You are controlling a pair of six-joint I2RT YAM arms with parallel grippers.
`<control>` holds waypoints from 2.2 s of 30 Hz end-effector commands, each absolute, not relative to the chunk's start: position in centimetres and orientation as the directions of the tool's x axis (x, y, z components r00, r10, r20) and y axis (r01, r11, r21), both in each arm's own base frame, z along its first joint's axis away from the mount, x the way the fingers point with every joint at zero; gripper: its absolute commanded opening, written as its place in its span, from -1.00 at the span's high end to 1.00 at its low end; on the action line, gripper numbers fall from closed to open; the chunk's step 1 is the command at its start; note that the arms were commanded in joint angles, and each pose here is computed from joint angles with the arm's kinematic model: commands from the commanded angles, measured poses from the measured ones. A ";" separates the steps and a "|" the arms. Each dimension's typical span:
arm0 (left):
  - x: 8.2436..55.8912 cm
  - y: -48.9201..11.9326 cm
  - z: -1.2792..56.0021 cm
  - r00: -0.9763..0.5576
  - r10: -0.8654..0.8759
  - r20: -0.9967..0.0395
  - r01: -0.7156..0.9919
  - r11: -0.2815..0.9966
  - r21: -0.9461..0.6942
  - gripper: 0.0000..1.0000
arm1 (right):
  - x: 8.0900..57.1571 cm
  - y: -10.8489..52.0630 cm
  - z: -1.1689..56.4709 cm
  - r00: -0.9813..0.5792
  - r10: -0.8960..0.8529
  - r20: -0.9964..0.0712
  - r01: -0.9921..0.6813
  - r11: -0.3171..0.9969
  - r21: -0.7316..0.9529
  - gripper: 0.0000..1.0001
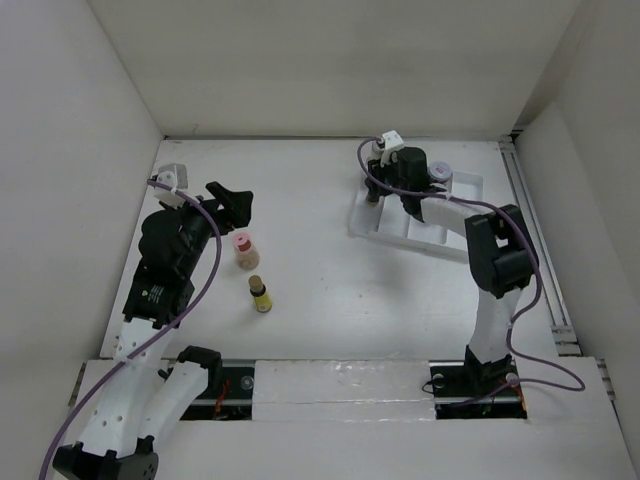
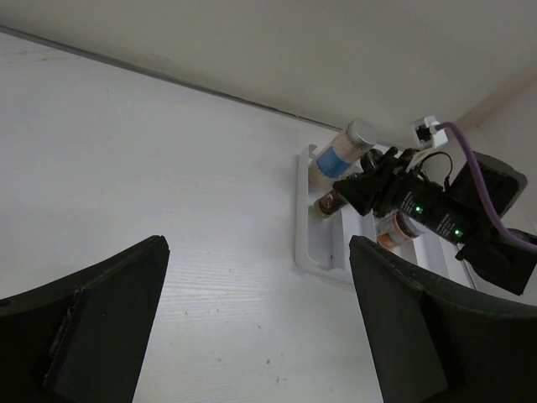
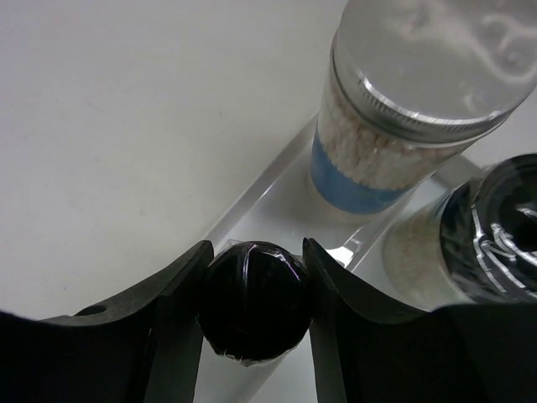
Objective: Organize the condiment bottles
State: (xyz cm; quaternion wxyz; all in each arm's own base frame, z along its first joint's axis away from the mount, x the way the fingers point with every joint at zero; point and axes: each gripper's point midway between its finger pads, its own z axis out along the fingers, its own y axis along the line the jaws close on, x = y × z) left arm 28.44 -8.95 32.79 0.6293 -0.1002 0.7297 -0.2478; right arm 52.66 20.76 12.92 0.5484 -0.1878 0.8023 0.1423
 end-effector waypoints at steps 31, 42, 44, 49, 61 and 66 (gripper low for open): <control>28.3 -8.3 34.4 -0.124 -0.471 -0.873 0.168 0.858 -0.486 -0.71 | 22.1 44.0 19.9 -0.016 -0.217 -0.976 -0.995 0.103 -0.006 -0.89; 27.9 -8.2 34.9 -0.108 -0.475 -0.874 0.177 0.856 -0.487 -0.71 | 21.3 50.3 18.2 -0.023 -0.199 -0.980 -1.000 -0.005 0.024 -0.82; 27.9 -8.2 34.9 -0.108 -0.475 -0.874 0.177 0.856 -0.487 -0.71 | 21.0 50.9 18.6 -0.017 -0.178 -0.984 -1.000 -0.013 0.019 -0.80; 27.9 -8.2 34.9 -0.108 -0.475 -0.874 0.177 0.856 -0.487 -0.71 | 21.5 52.5 18.2 -0.036 -0.156 -0.987 -0.999 -0.032 0.042 -0.68; 27.9 -8.2 34.9 -0.108 -0.475 -0.874 0.177 0.856 -0.487 -0.71 | 20.4 52.6 21.6 -0.033 -0.050 -0.998 -0.998 -0.054 0.035 0.38; 27.8 -8.3 34.9 -0.112 -0.474 -0.874 0.185 0.854 -0.487 -0.71 | 23.9 46.2 29.4 0.034 0.061 -0.998 -0.993 0.118 -0.027 0.41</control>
